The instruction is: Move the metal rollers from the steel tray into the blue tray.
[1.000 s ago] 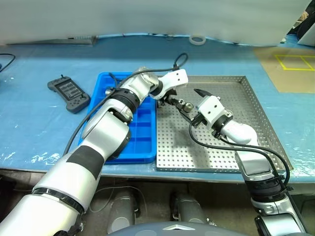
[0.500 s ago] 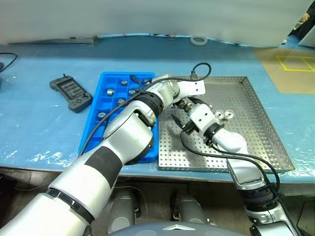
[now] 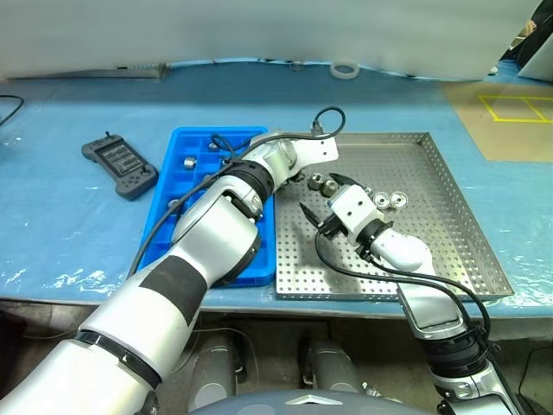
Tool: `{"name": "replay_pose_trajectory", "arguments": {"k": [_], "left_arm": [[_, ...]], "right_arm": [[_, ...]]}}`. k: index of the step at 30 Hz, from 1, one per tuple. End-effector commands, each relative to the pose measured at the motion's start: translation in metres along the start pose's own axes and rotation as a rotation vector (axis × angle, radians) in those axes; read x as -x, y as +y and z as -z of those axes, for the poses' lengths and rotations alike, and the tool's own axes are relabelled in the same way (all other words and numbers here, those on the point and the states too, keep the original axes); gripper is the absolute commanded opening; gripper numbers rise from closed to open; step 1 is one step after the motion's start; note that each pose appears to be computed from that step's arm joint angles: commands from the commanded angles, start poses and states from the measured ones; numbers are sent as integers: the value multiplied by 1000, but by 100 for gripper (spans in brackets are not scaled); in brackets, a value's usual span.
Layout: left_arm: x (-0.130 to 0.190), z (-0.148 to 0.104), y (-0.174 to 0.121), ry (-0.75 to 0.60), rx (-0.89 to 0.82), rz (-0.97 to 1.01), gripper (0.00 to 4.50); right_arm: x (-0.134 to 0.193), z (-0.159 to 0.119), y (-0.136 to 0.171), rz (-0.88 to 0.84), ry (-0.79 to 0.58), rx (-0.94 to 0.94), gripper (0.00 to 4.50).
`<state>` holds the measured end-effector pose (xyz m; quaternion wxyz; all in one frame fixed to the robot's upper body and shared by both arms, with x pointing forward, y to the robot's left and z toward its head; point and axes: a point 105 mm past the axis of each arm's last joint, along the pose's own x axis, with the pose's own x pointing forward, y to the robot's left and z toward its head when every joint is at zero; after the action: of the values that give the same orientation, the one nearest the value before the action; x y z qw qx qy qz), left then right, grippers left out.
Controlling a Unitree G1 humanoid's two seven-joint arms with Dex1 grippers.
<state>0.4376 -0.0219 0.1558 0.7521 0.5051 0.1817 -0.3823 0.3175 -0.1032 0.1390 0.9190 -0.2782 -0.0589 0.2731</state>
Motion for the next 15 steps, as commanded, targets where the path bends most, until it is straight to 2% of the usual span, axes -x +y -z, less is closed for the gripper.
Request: {"name": "replay_pose_trajectory", "arguments": {"k": [1,4,9,15], "left_arm": [[10,7,19,40,-69,-53,228],[9,24,19,97,-95,-44,228],[6,36,13,122,-81,-26,228],[-1,25,1,73,-17,14,228]], "right_arm": [[-5,-13,0,-5,-55,15,447],[-12,-16,2,-21,-70,18,447],[-15,-17,2,-30,-76,25,447],[-12,-14,1,-28,-68,27,447]]}}
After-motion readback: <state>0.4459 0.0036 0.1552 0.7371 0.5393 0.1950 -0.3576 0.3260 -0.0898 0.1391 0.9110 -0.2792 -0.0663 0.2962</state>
